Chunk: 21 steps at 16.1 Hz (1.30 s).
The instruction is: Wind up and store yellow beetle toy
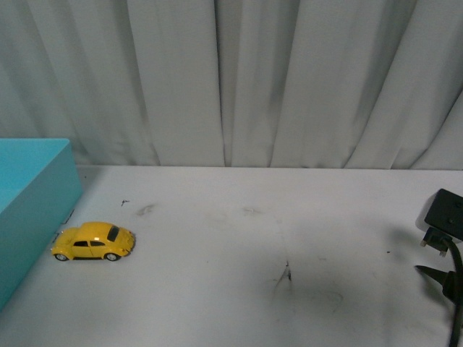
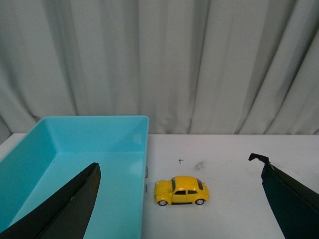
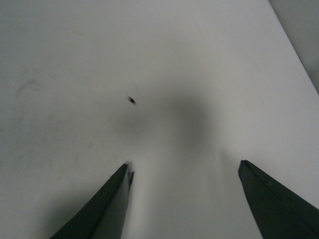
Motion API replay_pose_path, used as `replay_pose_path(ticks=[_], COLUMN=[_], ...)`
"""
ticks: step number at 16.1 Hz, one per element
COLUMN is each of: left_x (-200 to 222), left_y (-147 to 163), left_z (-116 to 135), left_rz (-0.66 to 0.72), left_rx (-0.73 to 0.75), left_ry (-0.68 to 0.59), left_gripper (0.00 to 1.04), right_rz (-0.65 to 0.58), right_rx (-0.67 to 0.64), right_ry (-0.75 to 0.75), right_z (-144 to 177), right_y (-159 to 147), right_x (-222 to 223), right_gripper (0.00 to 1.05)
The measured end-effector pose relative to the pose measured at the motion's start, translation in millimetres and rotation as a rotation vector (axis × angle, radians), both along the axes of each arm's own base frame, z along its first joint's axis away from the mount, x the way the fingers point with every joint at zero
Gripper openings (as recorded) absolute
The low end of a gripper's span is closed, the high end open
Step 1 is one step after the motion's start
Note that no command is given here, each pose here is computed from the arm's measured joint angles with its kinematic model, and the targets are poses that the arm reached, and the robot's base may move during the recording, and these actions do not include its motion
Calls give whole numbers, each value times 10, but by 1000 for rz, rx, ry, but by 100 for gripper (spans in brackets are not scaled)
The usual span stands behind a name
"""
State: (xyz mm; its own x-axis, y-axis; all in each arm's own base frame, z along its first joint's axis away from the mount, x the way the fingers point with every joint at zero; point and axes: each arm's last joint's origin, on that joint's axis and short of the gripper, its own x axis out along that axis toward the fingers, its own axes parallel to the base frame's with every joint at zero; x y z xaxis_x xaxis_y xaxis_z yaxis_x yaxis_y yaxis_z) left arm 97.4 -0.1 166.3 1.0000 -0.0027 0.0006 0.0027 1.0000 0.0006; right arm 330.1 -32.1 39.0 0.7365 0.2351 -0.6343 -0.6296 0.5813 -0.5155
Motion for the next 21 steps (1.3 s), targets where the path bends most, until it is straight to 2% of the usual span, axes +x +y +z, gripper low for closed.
replay_pose_path(ticks=[1, 2, 3, 4, 6, 8, 10, 19, 21], left_x=[0, 0, 0, 0, 0, 0, 0, 0, 0], left_y=[1, 1, 1, 1, 1, 1, 0, 1, 1], left_z=[1, 1, 0, 0, 0, 0, 0, 0, 0], left_rz=[4, 3, 3, 2, 3, 2, 1, 2, 2], left_rx=[0, 0, 0, 0, 0, 0, 0, 0, 0], left_ry=[-1, -1, 0, 0, 0, 0, 0, 0, 0], left_gripper=[98, 98, 98, 98, 98, 98, 98, 98, 98], right_rz=[-230, -419, -498, -519, -573, -571, -548, -542, -525], right_rx=[123, 297, 515, 609, 699, 732, 772, 772, 787], right_ry=[-98, -278, -435, -479, -398, -414, -518, -499, -544], right_z=[92, 350, 657, 779, 733, 803, 1003, 1126, 1252], right_y=[63, 62, 70, 85, 169, 198, 303, 330, 330], right_x=[-231, -367, -471, -573, -883, -1030, -1207, -1634, -1741], right_gripper=[57, 44, 32, 23, 1, 2, 2, 2, 2])
